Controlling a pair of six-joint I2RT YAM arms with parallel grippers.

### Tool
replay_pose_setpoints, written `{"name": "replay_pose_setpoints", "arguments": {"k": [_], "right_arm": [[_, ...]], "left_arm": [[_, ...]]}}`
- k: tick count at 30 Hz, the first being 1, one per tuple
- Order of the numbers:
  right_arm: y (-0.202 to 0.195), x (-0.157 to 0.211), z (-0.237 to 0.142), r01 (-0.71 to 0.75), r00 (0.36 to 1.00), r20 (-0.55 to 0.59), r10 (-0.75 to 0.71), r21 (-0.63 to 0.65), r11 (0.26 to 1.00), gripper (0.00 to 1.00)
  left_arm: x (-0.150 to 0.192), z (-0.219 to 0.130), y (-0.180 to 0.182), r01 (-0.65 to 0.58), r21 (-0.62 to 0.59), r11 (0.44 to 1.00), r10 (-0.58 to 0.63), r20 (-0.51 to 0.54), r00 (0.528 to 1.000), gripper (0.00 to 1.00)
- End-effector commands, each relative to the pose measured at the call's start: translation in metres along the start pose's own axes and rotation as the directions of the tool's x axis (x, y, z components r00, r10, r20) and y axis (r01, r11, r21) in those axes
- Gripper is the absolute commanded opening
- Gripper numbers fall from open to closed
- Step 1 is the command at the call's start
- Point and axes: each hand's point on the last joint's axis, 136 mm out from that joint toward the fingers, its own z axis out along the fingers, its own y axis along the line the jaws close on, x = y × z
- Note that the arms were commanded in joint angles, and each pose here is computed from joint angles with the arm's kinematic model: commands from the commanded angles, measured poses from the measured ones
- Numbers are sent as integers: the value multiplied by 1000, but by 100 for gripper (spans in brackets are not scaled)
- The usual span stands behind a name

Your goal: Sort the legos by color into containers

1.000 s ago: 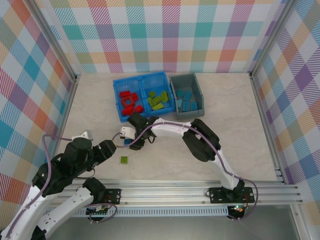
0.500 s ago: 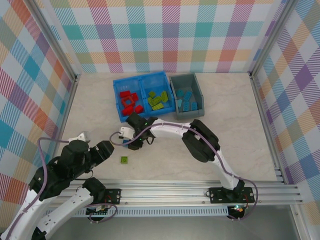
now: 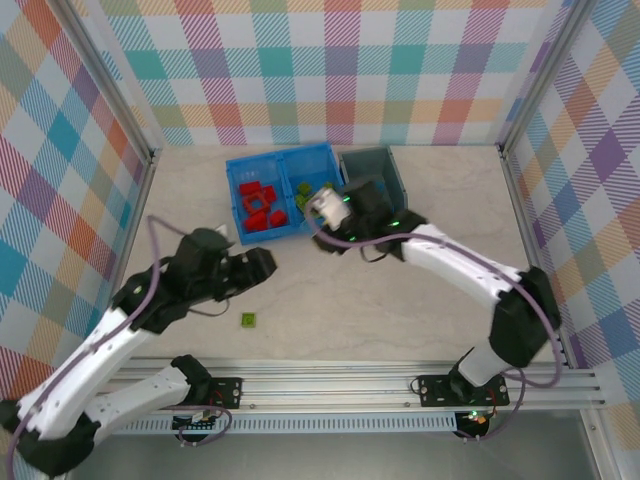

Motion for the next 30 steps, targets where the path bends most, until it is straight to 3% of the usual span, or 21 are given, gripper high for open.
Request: {"name": "replay_pose_setpoints", "arguments": {"k": [1, 8, 13, 19, 25, 30], "right_arm": [[-51, 22, -16, -211, 975, -34, 219, 153, 965, 21], [-139, 36, 8, -421, 877, -104, 469, 301, 855, 22], [-184, 30, 36, -466, 837, -140, 528, 321, 825, 23], [-212, 36, 75, -470, 812, -206, 546, 324, 821, 25], [-216, 33, 103, -401, 856, -249, 453, 235, 885, 27], [-216, 32, 109, -406, 865, -248, 437, 168, 898, 32]], "left_arm": [[-10, 15, -54, -109, 113, 988, 107, 26, 994, 69], [-2, 65, -97, -231, 70, 970, 228, 57, 972, 69], [8, 80, -114, -294, 19, 956, 291, 91, 952, 69], [6, 90, -131, -338, -20, 941, 337, 148, 930, 69], [2, 106, -154, -401, -64, 914, 406, 147, 902, 68], [-7, 120, -174, -432, -134, 892, 449, 157, 879, 68]]}}
